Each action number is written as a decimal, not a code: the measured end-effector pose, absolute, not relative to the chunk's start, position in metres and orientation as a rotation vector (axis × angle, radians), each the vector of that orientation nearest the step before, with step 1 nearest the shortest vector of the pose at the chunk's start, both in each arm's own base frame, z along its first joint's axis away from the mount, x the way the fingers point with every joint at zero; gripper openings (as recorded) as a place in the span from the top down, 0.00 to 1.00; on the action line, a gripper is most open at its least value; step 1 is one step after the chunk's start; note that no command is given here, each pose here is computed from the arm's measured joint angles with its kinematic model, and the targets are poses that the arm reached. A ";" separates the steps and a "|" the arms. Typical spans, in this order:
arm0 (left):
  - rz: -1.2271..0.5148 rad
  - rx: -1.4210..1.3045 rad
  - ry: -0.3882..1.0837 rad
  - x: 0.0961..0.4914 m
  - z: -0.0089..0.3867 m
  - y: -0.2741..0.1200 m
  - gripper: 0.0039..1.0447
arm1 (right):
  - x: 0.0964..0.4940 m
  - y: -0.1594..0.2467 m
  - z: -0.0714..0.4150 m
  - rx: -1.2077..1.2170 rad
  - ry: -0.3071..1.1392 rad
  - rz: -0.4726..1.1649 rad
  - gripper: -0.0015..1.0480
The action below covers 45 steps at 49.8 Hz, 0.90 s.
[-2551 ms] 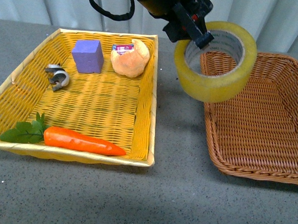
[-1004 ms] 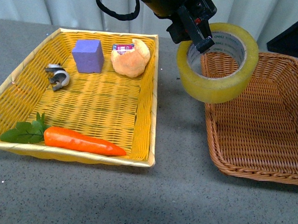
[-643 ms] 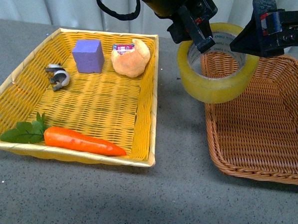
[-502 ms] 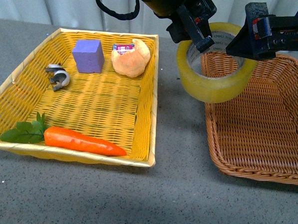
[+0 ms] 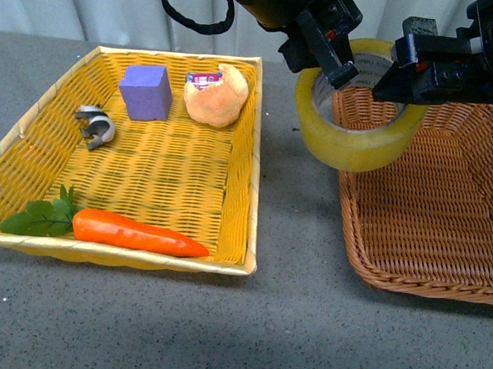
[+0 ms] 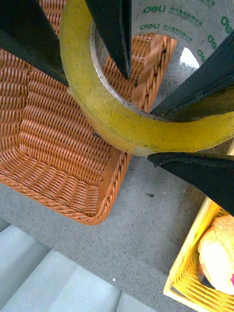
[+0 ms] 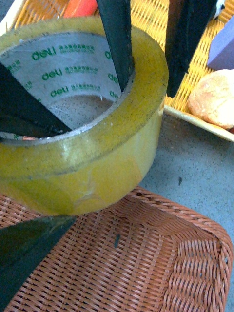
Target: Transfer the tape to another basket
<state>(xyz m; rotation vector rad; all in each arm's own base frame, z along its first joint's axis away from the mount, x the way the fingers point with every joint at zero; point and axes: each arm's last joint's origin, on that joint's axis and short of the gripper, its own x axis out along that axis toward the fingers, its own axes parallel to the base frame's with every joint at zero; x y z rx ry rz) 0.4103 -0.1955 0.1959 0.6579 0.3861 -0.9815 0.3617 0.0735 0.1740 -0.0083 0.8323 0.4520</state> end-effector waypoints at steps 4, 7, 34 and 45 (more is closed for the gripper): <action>-0.934 0.672 0.410 0.409 0.195 -0.199 0.86 | 0.362 0.074 0.173 0.002 0.843 0.441 0.69; -0.847 0.687 0.454 0.406 0.195 -0.205 0.86 | 0.365 0.073 0.171 -0.005 0.845 0.420 0.77; -0.446 0.482 0.271 0.414 0.237 -0.168 0.08 | 0.397 0.015 0.119 -0.022 0.978 0.150 0.85; -0.088 0.372 0.330 0.412 0.205 -0.112 0.06 | 0.394 -0.009 0.089 -0.073 1.037 0.091 0.85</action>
